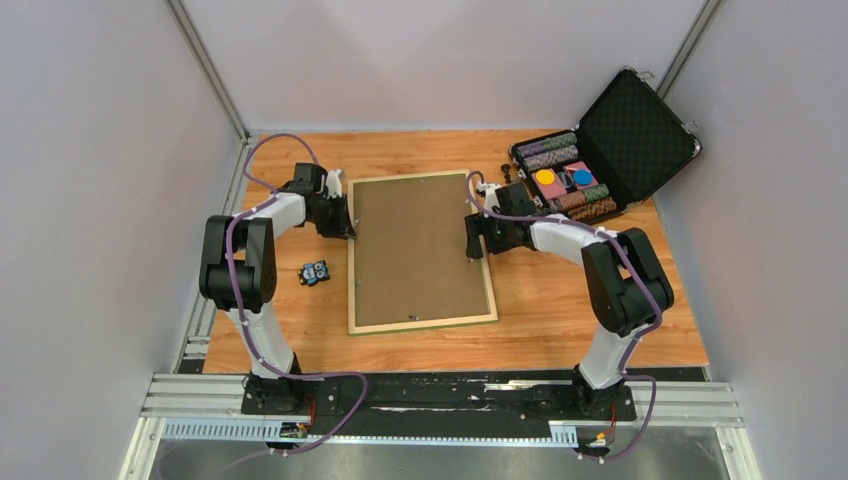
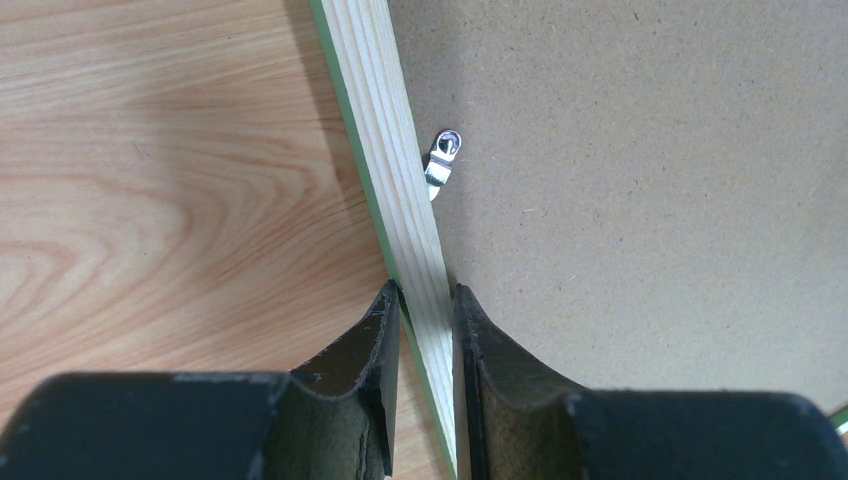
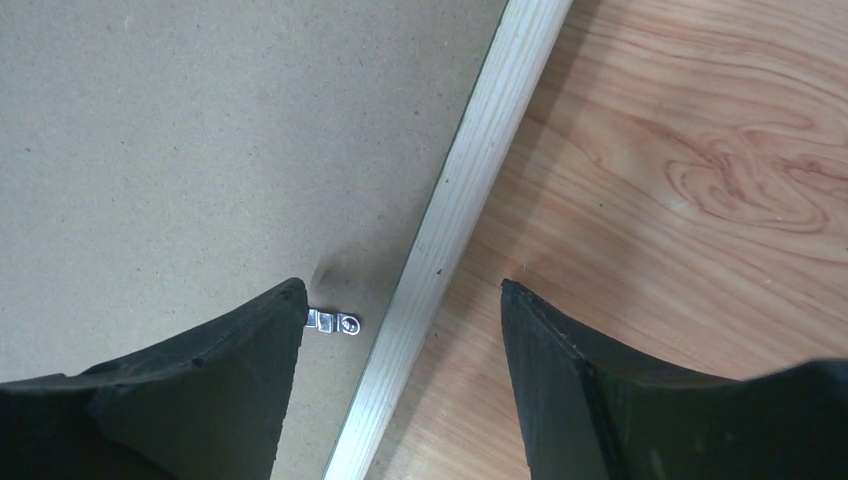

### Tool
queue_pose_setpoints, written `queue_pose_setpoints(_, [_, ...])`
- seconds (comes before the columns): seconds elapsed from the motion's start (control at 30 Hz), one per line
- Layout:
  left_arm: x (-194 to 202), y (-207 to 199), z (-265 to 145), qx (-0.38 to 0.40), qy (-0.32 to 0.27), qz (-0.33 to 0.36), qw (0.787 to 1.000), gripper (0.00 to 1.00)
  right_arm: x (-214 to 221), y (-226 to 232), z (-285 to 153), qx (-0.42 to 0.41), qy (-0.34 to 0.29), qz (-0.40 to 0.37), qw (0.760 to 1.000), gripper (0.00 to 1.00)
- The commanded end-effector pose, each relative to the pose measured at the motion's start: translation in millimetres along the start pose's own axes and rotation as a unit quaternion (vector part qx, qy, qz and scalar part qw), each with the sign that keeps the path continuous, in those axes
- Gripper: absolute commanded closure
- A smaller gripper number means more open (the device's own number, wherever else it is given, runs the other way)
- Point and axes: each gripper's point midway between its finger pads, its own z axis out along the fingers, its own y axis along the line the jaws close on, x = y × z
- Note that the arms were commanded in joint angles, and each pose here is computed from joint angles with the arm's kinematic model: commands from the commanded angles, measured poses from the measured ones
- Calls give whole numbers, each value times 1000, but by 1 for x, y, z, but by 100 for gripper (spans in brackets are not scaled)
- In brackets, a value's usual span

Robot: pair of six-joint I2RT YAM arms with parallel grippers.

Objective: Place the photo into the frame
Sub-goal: Install the photo frame at the center of the board.

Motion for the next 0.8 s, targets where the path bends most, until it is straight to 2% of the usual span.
queue_pose_setpoints(0.0, [-9,6,-9,-10,-20,19,1000,100,-8,3,1,0,-4,5,1000,30])
queue_pose_setpoints(0.77, [-10,6,-11,-11,-19,21,1000,100,9,6,1,42,15,-81,996,41])
